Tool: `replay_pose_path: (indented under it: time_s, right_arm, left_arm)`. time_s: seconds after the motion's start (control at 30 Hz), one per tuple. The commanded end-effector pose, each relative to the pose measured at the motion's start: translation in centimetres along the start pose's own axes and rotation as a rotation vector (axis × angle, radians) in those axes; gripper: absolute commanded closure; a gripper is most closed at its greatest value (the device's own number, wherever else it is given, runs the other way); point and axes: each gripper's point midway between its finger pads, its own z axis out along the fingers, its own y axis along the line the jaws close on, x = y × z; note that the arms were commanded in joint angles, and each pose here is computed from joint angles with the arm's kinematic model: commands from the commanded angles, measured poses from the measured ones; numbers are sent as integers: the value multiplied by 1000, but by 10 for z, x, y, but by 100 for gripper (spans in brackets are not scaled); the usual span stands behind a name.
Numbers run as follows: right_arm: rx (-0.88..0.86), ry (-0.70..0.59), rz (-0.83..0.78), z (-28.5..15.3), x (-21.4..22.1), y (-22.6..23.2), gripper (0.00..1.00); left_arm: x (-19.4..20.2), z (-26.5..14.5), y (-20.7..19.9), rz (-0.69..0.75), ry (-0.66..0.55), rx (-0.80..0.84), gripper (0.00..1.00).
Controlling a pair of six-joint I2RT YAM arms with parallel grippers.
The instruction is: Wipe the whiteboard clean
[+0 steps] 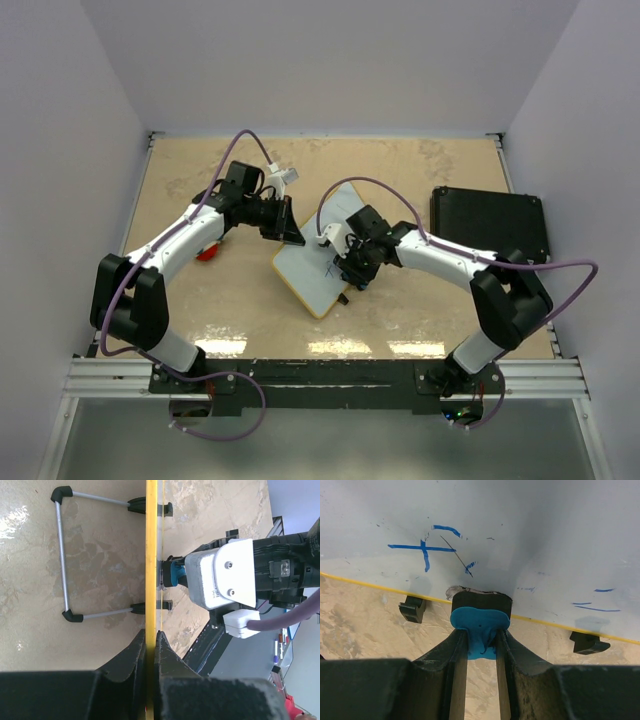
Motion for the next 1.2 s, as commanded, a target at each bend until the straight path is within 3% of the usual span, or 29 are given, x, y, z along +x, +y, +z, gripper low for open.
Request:
replay_pose_path:
  time_s: [0.0,0.2,0.4,0.73,1.17]
  right_arm:
    - [32,-35,-25,-2,-18,-8,100]
    - [47,-158,-54,-28,-64,2,100]
    - [30,-166,-18,-28,-81,22,100]
    - [23,-54,12,1,-39,29,100]
    - [5,28,-18,-2,-23,39,100]
  left_arm:
    - [-14,7,10,41,-37,-44,100]
    - [-13,7,11,40,-34,-44,100]
    - [-14,8,11,41,-35,-44,100]
    - [-12,6,11,39,-36,-47,100]
    - [-10,6,12,41,-35,-49,100]
